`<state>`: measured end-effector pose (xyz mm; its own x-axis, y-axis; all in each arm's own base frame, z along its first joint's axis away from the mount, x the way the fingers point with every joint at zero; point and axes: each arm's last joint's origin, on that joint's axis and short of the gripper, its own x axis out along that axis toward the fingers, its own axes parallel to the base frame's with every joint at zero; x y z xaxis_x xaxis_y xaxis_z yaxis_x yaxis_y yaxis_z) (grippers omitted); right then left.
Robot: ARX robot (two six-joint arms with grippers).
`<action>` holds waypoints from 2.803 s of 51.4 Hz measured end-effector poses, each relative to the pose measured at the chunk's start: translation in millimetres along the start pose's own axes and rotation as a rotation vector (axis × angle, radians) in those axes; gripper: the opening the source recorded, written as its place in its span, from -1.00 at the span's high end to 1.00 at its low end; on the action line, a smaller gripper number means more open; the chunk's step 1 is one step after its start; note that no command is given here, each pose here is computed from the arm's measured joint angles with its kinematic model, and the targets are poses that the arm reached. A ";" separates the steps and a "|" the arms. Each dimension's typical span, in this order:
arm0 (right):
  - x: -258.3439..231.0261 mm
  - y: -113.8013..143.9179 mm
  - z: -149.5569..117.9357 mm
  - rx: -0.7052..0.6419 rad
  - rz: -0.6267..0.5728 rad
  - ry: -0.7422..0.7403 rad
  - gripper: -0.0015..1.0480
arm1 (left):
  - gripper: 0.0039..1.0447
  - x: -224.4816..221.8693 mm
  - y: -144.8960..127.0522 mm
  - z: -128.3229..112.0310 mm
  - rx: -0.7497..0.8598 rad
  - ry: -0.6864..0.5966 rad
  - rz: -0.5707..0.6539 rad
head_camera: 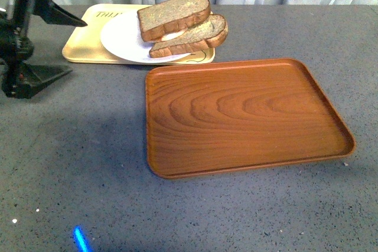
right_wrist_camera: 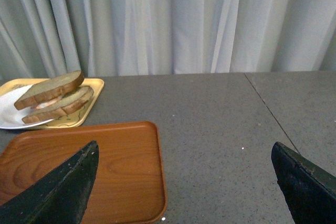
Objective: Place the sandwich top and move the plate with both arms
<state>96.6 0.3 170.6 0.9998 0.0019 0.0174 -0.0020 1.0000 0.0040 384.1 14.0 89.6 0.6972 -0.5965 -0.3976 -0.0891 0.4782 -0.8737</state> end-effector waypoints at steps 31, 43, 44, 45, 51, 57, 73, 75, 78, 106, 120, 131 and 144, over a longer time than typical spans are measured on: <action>0.0 0.0 0.0 0.000 0.000 0.000 -0.82 | 0.05 -97.0 -10.8 -68.5 0.797 -0.656 0.226; 0.0 0.0 0.0 0.000 0.001 0.000 -0.82 | 0.93 -135.3 -28.7 -104.0 1.005 -0.753 0.346; 0.0 0.0 0.0 0.000 0.001 0.000 -0.82 | 0.99 -137.2 -29.5 -106.2 1.006 -0.754 0.347; 0.0 0.0 0.0 0.000 0.001 0.000 -0.82 | 0.97 -139.0 -30.1 -108.3 1.011 -0.753 0.350; 0.0 0.0 0.0 0.000 0.000 0.000 -0.82 | 0.98 -143.8 -36.5 -122.0 1.017 -0.756 0.361; 0.0 0.0 0.0 0.000 0.000 0.000 -0.82 | 0.98 -151.1 -39.8 -131.7 1.028 -0.747 0.349; 0.0 0.0 0.0 0.000 0.000 0.000 -0.82 | 0.98 -173.9 -49.7 -145.3 1.029 -0.748 0.356; 0.0 0.0 0.0 0.000 0.000 0.000 -0.82 | 0.98 -176.1 -50.7 -146.6 1.031 -0.754 0.353; 0.0 0.0 0.0 0.000 0.000 0.000 -0.82 | 0.98 -179.6 -51.7 -149.2 1.033 -0.760 0.349; 0.0 0.0 0.0 0.000 0.000 0.000 -0.82 | 0.98 -200.5 -53.7 -167.0 1.037 -0.772 0.343; 0.0 0.0 0.0 0.000 0.000 0.000 -0.82 | 0.98 -207.6 -54.5 -173.0 1.038 -0.779 0.339; 0.0 0.0 0.0 0.000 0.000 0.000 -0.82 | 0.98 -211.9 -54.2 -177.2 1.038 -0.780 0.339; 0.0 0.0 0.0 0.000 0.000 0.000 -0.82 | 0.98 -215.7 -53.5 -181.3 1.039 -0.780 0.338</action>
<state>96.6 0.3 170.6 0.9998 0.0019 0.0174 -0.0020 1.0000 0.0040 109.6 0.2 171.3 0.9999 0.0019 0.0166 -0.0017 0.9999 -0.0105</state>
